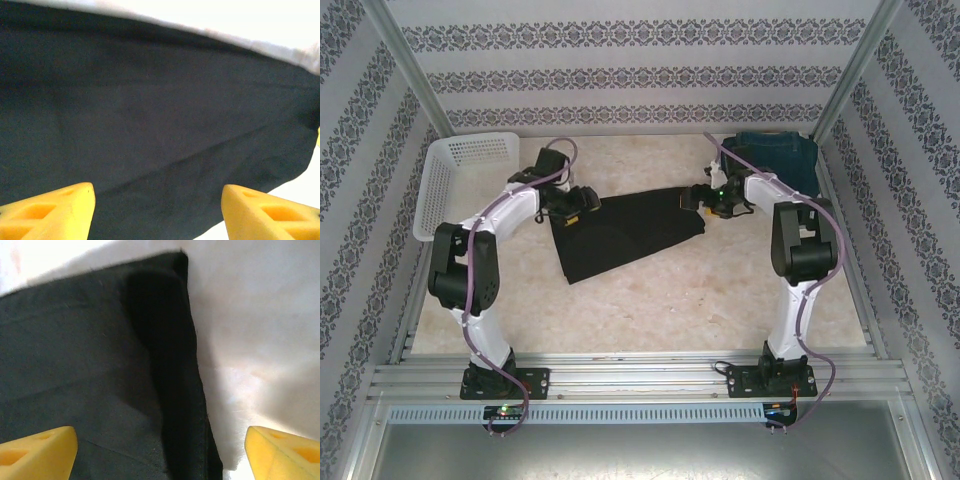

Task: Fold and stack the skirts

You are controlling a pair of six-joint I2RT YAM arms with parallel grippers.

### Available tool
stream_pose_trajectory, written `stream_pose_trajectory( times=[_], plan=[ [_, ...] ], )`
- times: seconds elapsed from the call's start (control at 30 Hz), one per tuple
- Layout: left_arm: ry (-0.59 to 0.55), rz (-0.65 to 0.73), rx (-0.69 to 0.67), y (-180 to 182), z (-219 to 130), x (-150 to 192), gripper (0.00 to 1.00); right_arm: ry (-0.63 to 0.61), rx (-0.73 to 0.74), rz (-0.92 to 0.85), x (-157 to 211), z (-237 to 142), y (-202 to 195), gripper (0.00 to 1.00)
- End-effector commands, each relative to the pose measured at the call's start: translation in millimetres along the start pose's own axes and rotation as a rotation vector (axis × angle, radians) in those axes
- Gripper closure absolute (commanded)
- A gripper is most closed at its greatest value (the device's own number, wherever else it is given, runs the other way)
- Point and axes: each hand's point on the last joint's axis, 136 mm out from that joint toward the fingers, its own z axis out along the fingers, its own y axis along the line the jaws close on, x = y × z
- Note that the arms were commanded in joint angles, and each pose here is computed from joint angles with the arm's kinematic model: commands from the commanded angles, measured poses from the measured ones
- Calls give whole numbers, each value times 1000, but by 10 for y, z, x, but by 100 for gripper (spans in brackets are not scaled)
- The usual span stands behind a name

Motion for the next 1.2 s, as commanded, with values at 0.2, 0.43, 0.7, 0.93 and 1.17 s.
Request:
stream_pose_trajectory(
  times=[0.2, 0.43, 0.7, 0.93, 1.17],
  plan=[
    [88, -114, -34, 419, 361, 329, 32, 137, -153, 54, 151, 204, 156, 27],
    [139, -138, -121, 766, 581, 541, 33, 208, -250, 119, 285, 332, 386, 47],
    [148, -140, -134, 843, 615, 589, 33, 171, -251, 159, 216, 340, 514, 82],
    [89, -78, -144, 801, 370, 433, 33, 76, 19, 137, 131, -183, 254, 100],
    [171, -101, -96, 821, 618, 609, 44, 91, 295, 100, 308, -409, 486, 95]
  ],
)
